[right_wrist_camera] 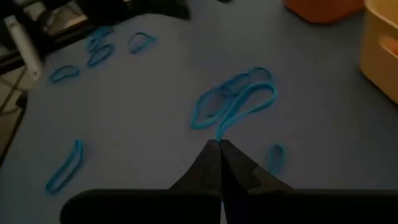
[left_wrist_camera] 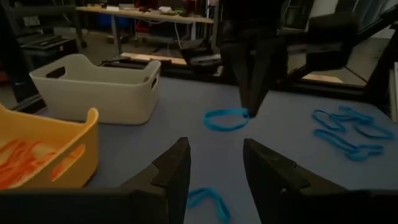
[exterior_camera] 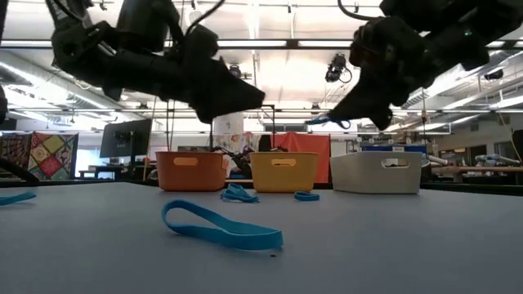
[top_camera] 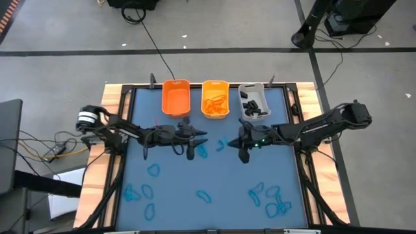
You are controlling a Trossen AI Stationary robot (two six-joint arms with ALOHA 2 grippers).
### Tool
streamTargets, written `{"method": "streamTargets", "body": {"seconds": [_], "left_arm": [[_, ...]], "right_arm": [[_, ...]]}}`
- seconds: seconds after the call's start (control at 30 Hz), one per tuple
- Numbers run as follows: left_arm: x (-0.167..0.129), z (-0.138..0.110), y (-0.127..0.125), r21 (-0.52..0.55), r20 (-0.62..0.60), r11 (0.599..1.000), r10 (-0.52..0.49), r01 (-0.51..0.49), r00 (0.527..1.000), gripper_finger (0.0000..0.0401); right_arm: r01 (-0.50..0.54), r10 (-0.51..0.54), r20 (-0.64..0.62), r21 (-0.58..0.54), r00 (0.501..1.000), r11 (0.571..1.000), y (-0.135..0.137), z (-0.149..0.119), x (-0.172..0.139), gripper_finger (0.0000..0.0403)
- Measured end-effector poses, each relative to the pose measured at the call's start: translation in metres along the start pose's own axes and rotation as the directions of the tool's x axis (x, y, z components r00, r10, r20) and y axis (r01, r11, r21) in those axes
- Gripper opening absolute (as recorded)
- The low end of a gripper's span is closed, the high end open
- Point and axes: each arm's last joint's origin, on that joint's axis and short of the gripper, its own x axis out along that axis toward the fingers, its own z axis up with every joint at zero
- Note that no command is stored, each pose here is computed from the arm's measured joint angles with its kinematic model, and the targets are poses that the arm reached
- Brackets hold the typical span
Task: Sort rubber bands into baskets
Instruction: Put the blue rubber band into the orange bin
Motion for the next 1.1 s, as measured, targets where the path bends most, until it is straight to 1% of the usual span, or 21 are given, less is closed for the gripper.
{"method": "streamTargets", "body": {"seconds": [0.07,0.17,0.3,0.37,0.5,0.6,0.67,0.87,0.97,1.1], "left_arm": [[0.007,-0.003,-0.001,0.001,-0.012,1.000,0.002,-0.002,1.000,0.0151],[0.018,-0.007,-0.002,0.003,-0.027,1.000,0.003,-0.003,1.000,0.0152],[0.030,-0.012,-0.004,0.000,-0.041,1.000,0.005,-0.005,0.999,0.0152],[0.037,-0.012,-0.005,-0.011,-0.037,1.000,-0.012,0.011,0.999,0.0152],[0.043,-0.010,-0.006,-0.043,-0.030,0.999,-0.032,0.031,0.999,0.0153],[0.043,-0.011,-0.006,-0.076,-0.040,0.997,-0.031,0.028,0.999,0.0153],[0.044,-0.011,-0.006,-0.080,-0.039,0.996,-0.039,0.036,0.998,0.0153],[0.044,-0.015,-0.008,-0.095,-0.073,0.991,-0.107,0.100,0.992,0.0150],[0.044,-0.015,-0.008,-0.107,-0.074,0.988,-0.117,0.109,0.990,0.0136],[0.044,-0.016,-0.008,-0.106,-0.085,0.989,-0.117,0.108,0.989,0.0097]], "right_arm": [[-0.026,0.027,0.030,-0.023,0.999,0.999,0.001,0.002,0.005,0.0002],[-0.034,0.036,0.052,-0.041,0.998,0.999,0.000,0.002,0.010,0.0002],[-0.047,0.051,0.053,-0.076,0.997,0.996,0.000,0.000,0.017,0.0002],[-0.065,0.070,0.051,-0.098,0.996,0.993,0.000,0.000,0.018,0.0002],[-0.065,0.071,0.033,-0.145,0.997,0.987,0.001,-0.002,0.025,0.0002],[-0.068,0.077,0.037,-0.183,0.996,0.981,0.004,0.001,0.029,0.0002],[-0.070,0.079,0.038,-0.207,0.996,0.976,0.007,0.004,0.032,0.0002],[-0.023,0.040,0.053,-0.288,0.998,0.957,0.014,0.004,0.036,0.0002],[-0.006,0.027,0.063,-0.311,0.998,0.950,0.017,0.004,0.037,0.0002],[0.019,0.009,0.084,-0.330,0.996,0.944,0.021,0.004,0.036,0.0003]]}}
